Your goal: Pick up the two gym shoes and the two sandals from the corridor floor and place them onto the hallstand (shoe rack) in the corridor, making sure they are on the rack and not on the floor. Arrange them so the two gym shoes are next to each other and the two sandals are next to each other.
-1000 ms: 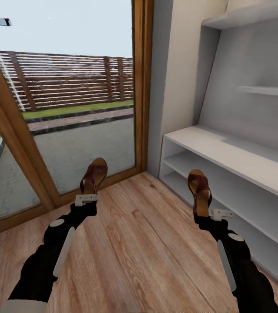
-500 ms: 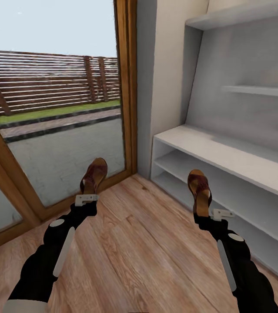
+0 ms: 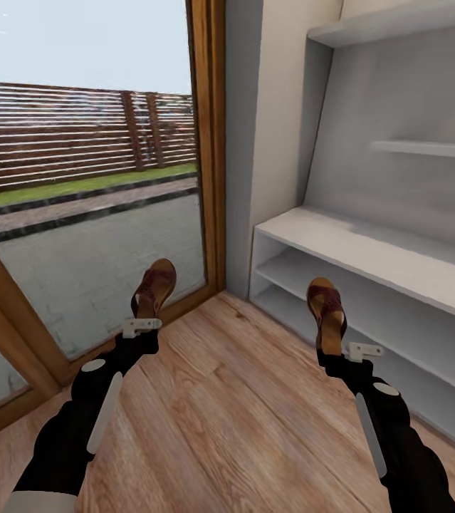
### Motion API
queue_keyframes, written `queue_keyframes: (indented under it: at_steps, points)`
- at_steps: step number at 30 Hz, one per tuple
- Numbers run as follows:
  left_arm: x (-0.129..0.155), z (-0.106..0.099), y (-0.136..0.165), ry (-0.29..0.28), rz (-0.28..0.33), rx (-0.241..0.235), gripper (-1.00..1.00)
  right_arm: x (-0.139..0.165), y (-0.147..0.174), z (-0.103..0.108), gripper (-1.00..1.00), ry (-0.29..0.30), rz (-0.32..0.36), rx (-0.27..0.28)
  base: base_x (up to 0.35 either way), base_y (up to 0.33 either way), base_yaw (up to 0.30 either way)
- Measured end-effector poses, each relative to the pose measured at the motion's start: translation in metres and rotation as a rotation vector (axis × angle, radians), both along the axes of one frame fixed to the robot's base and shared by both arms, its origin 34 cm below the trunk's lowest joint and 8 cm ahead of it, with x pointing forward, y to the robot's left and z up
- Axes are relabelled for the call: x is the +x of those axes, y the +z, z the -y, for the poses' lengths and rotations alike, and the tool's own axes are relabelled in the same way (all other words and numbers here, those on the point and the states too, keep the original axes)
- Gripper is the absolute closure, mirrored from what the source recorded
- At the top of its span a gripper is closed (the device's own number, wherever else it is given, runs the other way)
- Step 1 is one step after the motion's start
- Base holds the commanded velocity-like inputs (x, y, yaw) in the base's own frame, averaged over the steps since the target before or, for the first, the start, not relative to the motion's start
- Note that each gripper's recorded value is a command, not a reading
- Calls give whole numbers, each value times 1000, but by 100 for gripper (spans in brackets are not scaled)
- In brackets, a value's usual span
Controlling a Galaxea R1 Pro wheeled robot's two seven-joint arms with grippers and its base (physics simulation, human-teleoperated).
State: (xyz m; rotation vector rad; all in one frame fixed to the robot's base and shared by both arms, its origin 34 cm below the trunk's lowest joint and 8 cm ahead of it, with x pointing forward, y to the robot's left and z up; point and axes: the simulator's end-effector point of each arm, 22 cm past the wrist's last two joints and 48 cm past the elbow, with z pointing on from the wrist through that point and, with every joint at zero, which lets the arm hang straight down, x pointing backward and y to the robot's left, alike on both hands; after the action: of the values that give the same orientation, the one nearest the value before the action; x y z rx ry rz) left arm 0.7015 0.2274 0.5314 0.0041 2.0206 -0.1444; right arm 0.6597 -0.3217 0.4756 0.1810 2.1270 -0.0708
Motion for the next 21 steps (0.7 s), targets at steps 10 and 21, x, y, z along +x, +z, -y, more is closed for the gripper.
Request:
queue_keyframes:
  at_steps: [10, 21]
  points:
    - [0, 0, 0, 0, 0, -1, 100, 0, 0, 0, 100, 0, 0, 0, 151, 284, -256]
    - [0, 0, 0, 0, 0, 0, 100, 0, 0, 1, 100, -1, 0, -1, 56, 178, -256]
